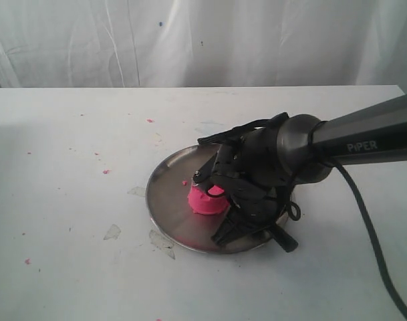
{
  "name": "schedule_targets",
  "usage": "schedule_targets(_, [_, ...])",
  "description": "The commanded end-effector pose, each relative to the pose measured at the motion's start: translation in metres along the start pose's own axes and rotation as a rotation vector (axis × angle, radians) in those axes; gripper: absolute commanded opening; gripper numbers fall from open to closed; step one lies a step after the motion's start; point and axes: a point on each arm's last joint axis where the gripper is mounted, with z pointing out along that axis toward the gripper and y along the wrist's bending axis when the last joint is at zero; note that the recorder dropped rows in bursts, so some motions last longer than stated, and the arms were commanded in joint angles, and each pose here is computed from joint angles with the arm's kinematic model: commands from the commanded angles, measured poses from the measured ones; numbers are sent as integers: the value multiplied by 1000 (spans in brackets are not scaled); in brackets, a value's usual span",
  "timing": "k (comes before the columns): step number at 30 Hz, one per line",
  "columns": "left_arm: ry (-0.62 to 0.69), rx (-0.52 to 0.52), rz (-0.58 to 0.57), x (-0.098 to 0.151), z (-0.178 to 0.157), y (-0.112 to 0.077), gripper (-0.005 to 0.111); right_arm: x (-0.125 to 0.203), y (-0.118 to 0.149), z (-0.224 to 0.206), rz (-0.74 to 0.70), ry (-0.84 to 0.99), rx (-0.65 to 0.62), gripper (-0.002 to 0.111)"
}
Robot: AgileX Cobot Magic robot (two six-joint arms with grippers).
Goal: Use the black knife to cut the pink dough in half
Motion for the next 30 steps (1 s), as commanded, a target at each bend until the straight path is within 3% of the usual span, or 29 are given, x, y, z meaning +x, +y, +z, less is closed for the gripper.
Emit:
schedule_targets(1, [-1, 4, -5, 1, 0, 0, 0, 1, -9, -1, -2, 10, 96, 0])
schedule_targets(5, [-1, 4, -5, 1, 0, 0, 0, 1, -19, -2, -35, 18, 190, 0])
schedule_targets(9, [-1, 4, -5, 1, 0, 0, 0, 0, -30, -9, 7, -1, 164, 0])
schedule_targets(13, [-1, 4, -5, 1, 0, 0, 0, 1, -45, -26, 47, -39, 22, 0])
schedule_targets(19, [-1, 4, -5, 1, 0, 0, 0, 27, -65, -35, -15, 127, -433, 0])
schedule_targets(30, [-1, 4, -5, 1, 0, 0, 0, 27, -56, -6, -47, 102, -442, 0])
